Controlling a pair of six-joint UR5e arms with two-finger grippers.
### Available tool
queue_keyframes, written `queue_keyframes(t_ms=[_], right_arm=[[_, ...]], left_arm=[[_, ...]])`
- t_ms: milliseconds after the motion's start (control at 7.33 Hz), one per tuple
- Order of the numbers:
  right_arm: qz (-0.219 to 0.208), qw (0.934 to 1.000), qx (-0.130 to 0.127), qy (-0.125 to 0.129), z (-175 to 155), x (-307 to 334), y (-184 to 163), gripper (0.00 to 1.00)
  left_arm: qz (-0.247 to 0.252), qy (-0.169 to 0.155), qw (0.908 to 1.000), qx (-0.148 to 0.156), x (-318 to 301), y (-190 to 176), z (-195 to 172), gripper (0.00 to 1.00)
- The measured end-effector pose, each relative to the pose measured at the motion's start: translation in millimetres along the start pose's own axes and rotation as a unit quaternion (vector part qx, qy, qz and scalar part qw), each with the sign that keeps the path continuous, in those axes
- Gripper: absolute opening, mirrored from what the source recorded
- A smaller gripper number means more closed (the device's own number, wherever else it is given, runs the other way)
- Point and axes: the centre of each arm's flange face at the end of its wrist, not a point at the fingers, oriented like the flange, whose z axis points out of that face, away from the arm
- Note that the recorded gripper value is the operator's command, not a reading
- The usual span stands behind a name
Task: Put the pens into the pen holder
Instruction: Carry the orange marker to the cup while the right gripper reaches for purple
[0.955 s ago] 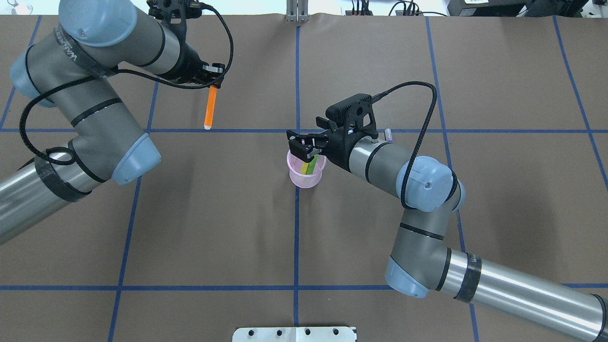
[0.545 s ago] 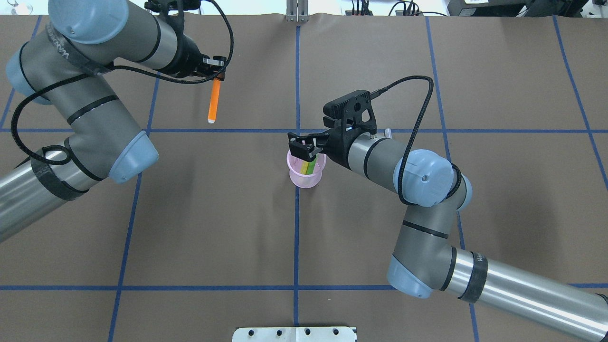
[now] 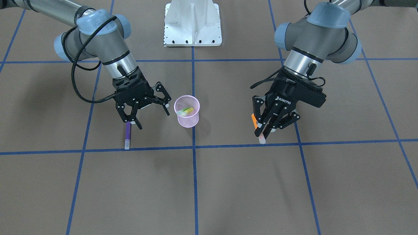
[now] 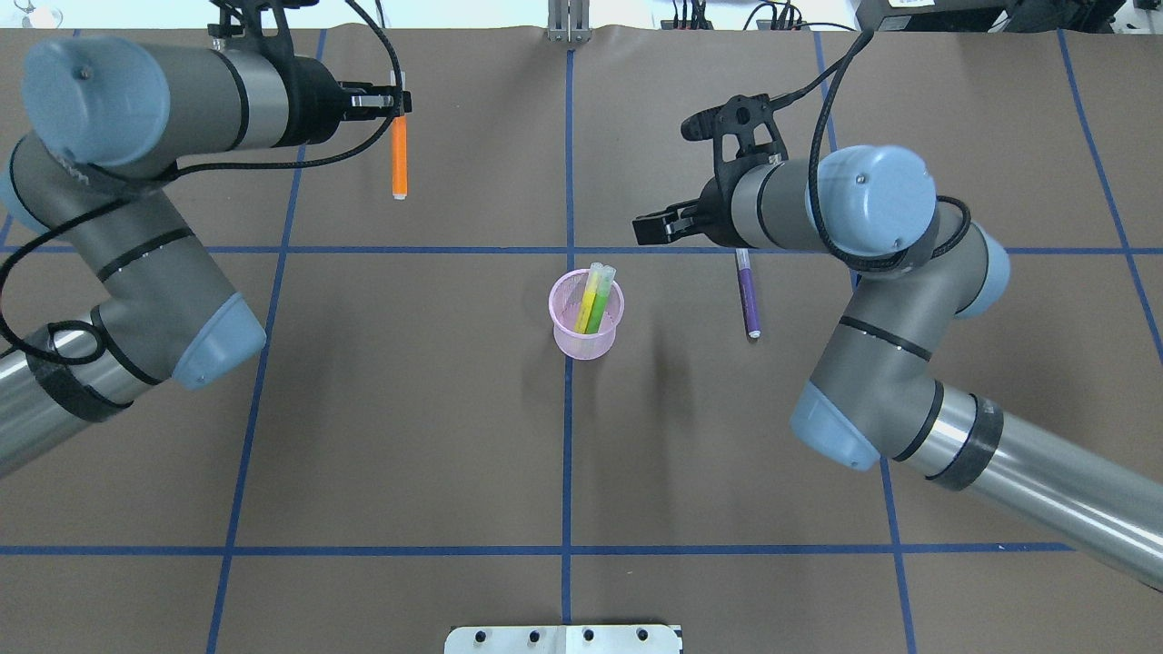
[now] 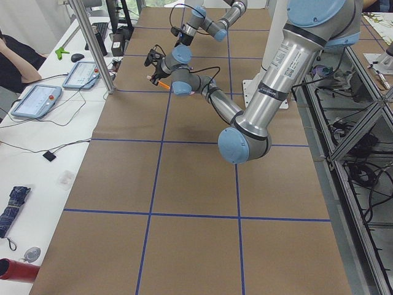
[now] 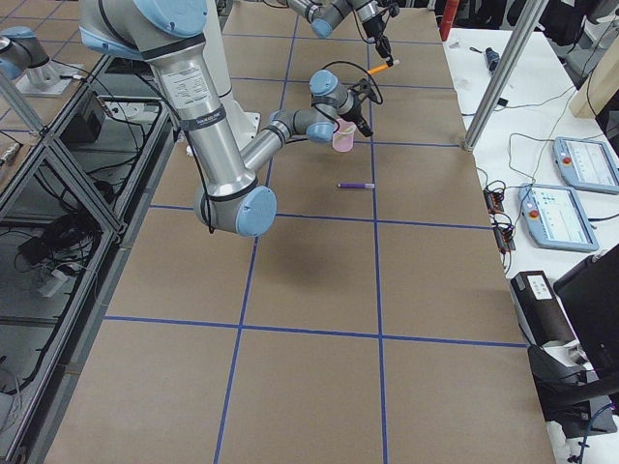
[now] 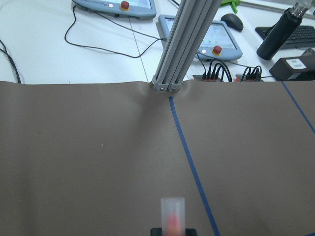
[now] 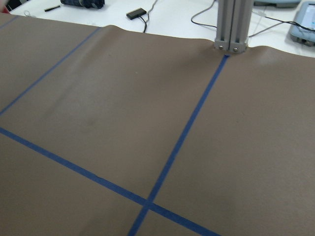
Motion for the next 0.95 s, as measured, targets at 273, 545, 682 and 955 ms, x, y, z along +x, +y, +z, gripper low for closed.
queue_keyframes(t_ms=[273, 545, 682, 955], right_arm=[[0.05, 0.9922, -0.102, 0.052, 3.0, 45.2, -6.9, 0.99], [0.133, 0.9723, -0.166, 0.098, 10.5, 83.1, -6.9, 0.99], [0.175, 0.9606, -0.185, 0.111, 19.4, 103.1, -8.2, 0.99], [0.227, 0.9404, -0.222, 0.121, 42.3, 135.3, -9.0, 0.98]], left_arm=[[-0.007, 0.002, 0.9974, 0.072, 32.1, 55.7, 10.7, 0.0], [-0.014, 0.019, 0.993, 0.115, 75.3, 90.0, 9.7, 0.0], [-0.019, 0.031, 0.9915, 0.125, 97.5, 102.0, 6.1, 0.0], [-0.024, 0.044, 0.9907, 0.127, 135.5, 138.1, 4.6, 0.0]])
